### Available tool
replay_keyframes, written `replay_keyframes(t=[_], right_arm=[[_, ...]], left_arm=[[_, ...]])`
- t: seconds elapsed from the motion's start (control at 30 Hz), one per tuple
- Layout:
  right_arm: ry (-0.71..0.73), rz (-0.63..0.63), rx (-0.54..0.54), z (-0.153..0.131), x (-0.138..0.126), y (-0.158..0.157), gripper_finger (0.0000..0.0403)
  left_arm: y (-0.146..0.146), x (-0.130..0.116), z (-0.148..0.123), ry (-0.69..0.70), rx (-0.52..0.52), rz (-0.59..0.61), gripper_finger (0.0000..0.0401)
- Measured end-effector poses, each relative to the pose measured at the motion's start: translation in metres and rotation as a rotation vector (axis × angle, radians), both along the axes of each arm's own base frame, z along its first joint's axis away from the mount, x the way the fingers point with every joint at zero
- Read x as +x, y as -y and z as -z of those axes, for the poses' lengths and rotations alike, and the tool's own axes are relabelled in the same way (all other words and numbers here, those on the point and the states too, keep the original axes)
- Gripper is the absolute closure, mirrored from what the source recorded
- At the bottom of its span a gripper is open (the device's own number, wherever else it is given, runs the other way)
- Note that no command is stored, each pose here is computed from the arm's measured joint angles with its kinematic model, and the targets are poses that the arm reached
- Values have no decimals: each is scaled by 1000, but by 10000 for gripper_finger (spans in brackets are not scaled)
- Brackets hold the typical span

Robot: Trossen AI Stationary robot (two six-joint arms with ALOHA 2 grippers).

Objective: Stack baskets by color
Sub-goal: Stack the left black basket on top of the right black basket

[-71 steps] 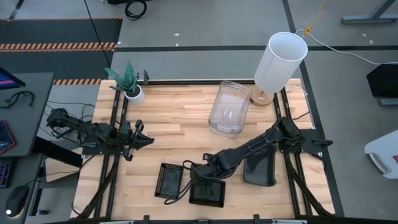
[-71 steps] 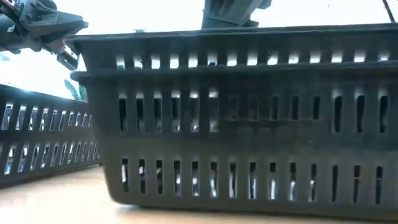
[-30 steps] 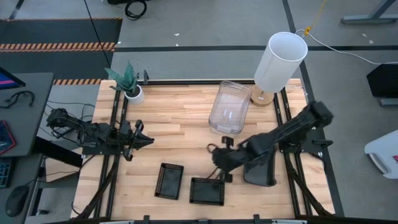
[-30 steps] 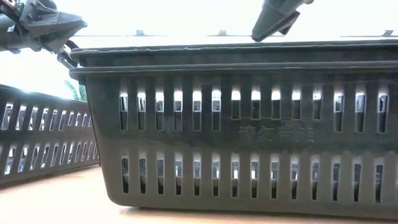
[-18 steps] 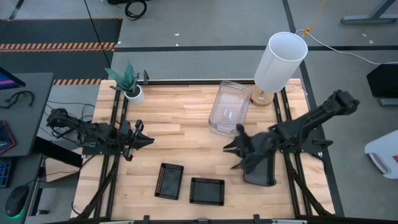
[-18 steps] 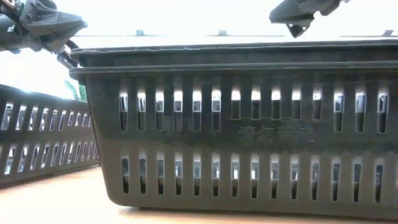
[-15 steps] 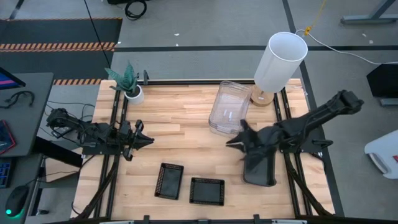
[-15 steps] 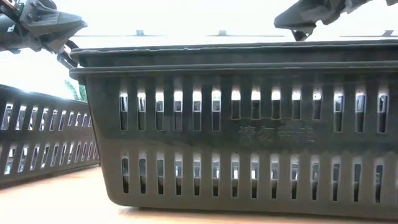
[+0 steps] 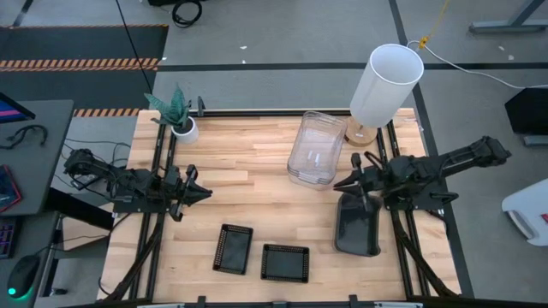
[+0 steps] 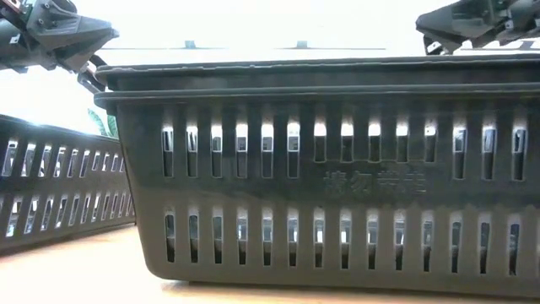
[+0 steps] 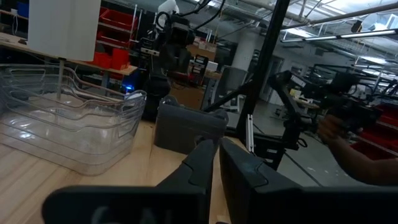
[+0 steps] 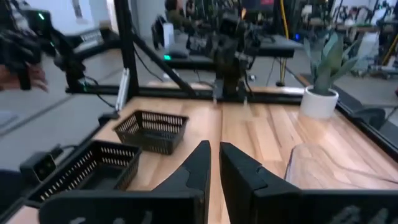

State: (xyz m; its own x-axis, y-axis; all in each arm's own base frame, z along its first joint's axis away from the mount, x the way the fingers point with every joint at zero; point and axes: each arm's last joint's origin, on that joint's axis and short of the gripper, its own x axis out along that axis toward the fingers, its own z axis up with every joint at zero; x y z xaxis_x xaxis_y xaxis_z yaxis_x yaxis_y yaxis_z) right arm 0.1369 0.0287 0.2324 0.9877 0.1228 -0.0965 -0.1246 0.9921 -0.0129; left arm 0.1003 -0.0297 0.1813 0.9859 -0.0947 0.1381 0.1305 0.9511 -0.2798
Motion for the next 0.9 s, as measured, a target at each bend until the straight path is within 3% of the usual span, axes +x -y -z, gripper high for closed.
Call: replay_keyframes(t=[0.4,0.7,0.9], right_arm=[[138,-12,20,25,-21,15,377],[231,16,14,33,-32,34,399],[294,67,14,43,-39,40,396]], left_arm=[[-2,-2,-10,98,-37,-35,367],[-2,-2,-9,83,-153,-12,375],[-2,-1,-8,62,-177,-8,378]])
